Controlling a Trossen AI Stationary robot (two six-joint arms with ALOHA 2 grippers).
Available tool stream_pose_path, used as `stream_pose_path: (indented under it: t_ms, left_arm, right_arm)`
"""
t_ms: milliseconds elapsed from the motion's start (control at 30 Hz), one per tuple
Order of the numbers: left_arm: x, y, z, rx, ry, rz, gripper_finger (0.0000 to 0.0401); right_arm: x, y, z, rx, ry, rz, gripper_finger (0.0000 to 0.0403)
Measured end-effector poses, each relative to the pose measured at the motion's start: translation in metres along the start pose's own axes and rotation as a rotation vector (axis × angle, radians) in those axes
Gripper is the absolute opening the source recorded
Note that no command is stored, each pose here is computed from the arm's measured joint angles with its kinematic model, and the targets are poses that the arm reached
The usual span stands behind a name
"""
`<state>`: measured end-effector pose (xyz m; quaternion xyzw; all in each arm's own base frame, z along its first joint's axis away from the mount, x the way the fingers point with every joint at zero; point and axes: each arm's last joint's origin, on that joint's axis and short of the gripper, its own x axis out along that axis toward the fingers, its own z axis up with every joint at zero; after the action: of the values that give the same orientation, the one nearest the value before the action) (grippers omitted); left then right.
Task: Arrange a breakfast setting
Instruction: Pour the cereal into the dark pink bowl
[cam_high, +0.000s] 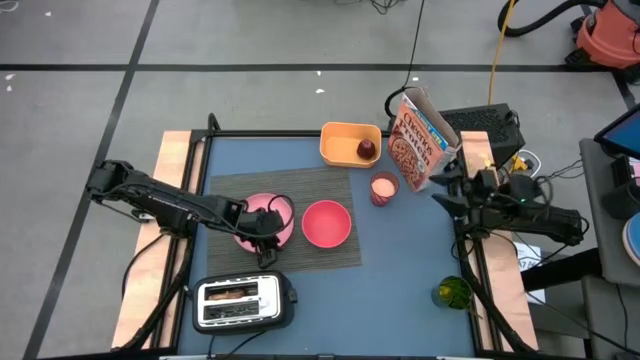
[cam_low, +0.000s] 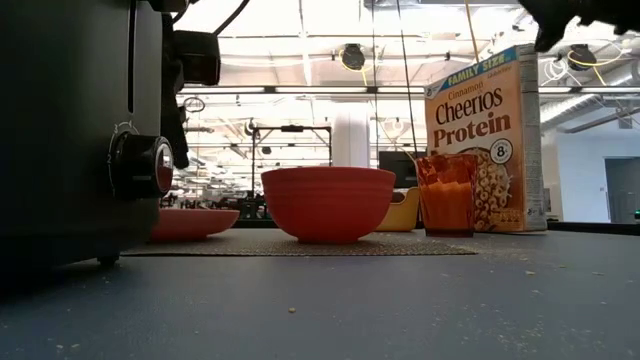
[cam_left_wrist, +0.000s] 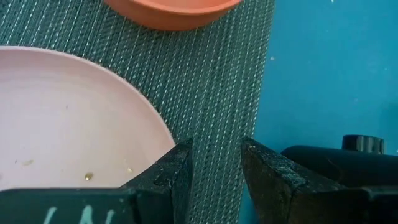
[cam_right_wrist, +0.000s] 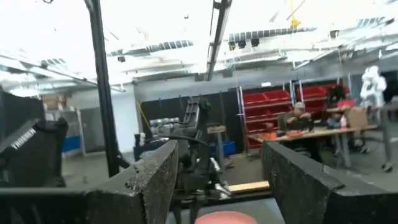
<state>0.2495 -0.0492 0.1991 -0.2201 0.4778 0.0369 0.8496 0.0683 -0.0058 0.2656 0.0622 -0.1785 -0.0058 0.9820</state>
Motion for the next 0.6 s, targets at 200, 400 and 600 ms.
stream_pose_path:
  t_ms: [200, 400, 600]
  left_arm:
    - [0.000, 0.000, 0.000, 0.000, -0.001, 0.001, 0.0141]
    - [0.000, 0.000, 0.000, 0.000, -0.001, 0.000, 0.0141]
    - [0.000, 0.000, 0.000, 0.000, -0.001, 0.000, 0.0141]
  right_arm:
    - [0.003, 0.005, 0.041, -0.157, -0.077, -0.043, 0.0225]
    - [0.003, 0.004, 0.069, -0.317, -0.049, -0.221, 0.0225]
    - [0.000, -0.006, 0.061, -0.380, 0.096, -0.563, 0.0225]
